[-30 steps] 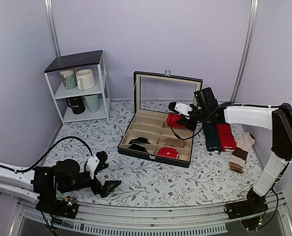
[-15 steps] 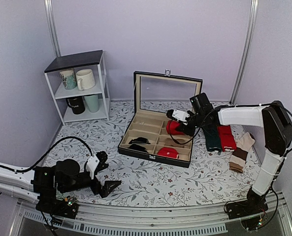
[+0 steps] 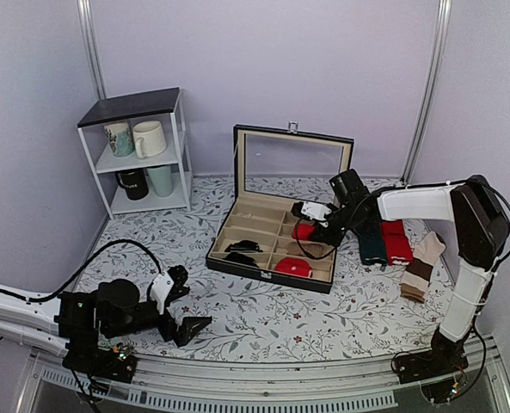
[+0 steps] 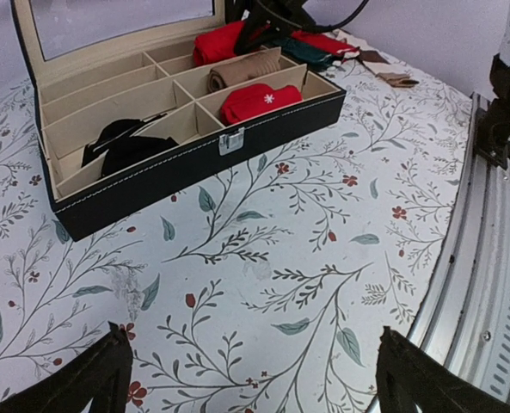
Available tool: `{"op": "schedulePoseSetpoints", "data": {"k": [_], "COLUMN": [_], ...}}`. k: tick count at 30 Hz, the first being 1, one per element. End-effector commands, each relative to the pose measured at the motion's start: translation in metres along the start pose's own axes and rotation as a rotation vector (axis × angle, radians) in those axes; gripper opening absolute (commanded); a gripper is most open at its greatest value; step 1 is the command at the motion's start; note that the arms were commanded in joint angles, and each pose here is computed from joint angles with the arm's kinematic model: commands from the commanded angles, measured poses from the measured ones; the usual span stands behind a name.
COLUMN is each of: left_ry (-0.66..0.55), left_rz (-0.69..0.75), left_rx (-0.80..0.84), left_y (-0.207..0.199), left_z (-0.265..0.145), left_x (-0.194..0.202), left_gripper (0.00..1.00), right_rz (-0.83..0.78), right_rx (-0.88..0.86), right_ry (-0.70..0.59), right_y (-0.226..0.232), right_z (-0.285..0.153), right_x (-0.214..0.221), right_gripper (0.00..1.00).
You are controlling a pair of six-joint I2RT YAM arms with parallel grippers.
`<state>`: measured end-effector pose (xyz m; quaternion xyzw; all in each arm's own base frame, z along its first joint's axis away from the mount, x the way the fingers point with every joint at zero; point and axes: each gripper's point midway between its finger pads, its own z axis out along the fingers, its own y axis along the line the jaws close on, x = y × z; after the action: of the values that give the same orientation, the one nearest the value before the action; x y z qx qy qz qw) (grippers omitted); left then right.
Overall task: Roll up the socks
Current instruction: Move the storage box to the center of the board.
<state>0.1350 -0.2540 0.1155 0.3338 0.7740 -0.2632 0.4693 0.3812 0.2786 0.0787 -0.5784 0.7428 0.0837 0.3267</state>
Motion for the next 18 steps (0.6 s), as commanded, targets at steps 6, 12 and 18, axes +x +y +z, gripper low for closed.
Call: {"op": "schedulePoseSetpoints", "data": {"k": [6, 12, 18], "left_ry": [-0.01, -0.022, -0.02], "left_rz": [-0.003, -0.011, -0.009], "left_rx": [0.006, 0.005, 0.006], "left_y": [0.002, 0.003, 0.003], "left_z": [-0.001, -0.003, -0.003], "left_x": [0.0, -0.001, -0.001], "left_gripper": [0.99, 1.0, 1.0], "right_rz": [0.1, 0.087, 0.071], "right_rx": [-0.153, -0.241, -0.309], "right_ry": [0.132, 0.049, 0.032], "right_y": [0.036, 0.07, 0.117], "right_z": [0.033, 0.025, 0.024], "right_x": [0.036, 0.005, -0.019], "right_gripper": [0.02, 0.02, 0.02]}}
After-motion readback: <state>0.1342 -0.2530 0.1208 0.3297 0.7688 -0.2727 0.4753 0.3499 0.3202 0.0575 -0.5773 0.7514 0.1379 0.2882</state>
